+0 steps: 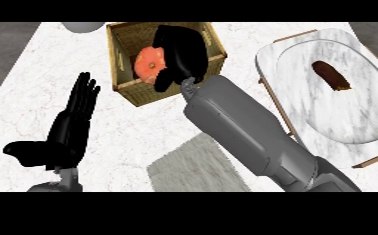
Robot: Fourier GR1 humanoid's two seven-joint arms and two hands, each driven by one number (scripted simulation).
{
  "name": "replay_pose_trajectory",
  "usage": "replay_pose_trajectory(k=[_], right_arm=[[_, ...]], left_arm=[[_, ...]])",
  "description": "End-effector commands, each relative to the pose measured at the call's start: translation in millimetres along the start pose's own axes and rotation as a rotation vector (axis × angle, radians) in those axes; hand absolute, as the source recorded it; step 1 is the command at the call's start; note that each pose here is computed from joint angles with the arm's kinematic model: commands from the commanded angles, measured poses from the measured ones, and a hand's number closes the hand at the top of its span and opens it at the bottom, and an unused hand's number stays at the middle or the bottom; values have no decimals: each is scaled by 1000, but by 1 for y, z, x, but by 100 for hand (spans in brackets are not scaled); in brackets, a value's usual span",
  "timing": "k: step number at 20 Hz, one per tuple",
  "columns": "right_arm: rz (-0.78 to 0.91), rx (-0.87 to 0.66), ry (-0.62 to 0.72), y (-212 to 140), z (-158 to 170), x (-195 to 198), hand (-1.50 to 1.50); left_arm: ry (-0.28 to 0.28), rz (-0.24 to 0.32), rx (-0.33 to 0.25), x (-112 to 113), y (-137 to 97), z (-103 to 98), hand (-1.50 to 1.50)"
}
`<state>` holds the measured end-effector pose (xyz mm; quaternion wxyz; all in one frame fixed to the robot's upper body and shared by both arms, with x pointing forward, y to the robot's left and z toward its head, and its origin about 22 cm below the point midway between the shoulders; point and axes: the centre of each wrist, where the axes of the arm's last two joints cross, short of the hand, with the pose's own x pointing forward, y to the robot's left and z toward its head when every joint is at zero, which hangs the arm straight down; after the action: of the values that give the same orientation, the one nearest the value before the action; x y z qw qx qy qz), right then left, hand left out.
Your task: Pick the squash from the placemat and place it in the basket
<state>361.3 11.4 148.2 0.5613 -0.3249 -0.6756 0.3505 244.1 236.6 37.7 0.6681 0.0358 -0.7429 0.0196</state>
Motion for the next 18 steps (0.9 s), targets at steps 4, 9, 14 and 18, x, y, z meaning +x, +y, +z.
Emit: replay_pose_trajectory(k=[4, 9, 14, 18], right_arm=[[37, 40, 51, 10, -12, -22, -150], [-59, 32, 3, 3, -13, -39, -150], [-150, -84, -46, 4, -12, -33, -150], [-197, -219, -95, -17, -18, -18, -150]], left_arm=[[0, -10, 6, -6, -4, 7, 0], [6, 1, 10, -11, -5, 0, 0], [7, 2, -1, -2, 6, 1, 0], [-5, -2, 12, 0, -10, -4, 0]])
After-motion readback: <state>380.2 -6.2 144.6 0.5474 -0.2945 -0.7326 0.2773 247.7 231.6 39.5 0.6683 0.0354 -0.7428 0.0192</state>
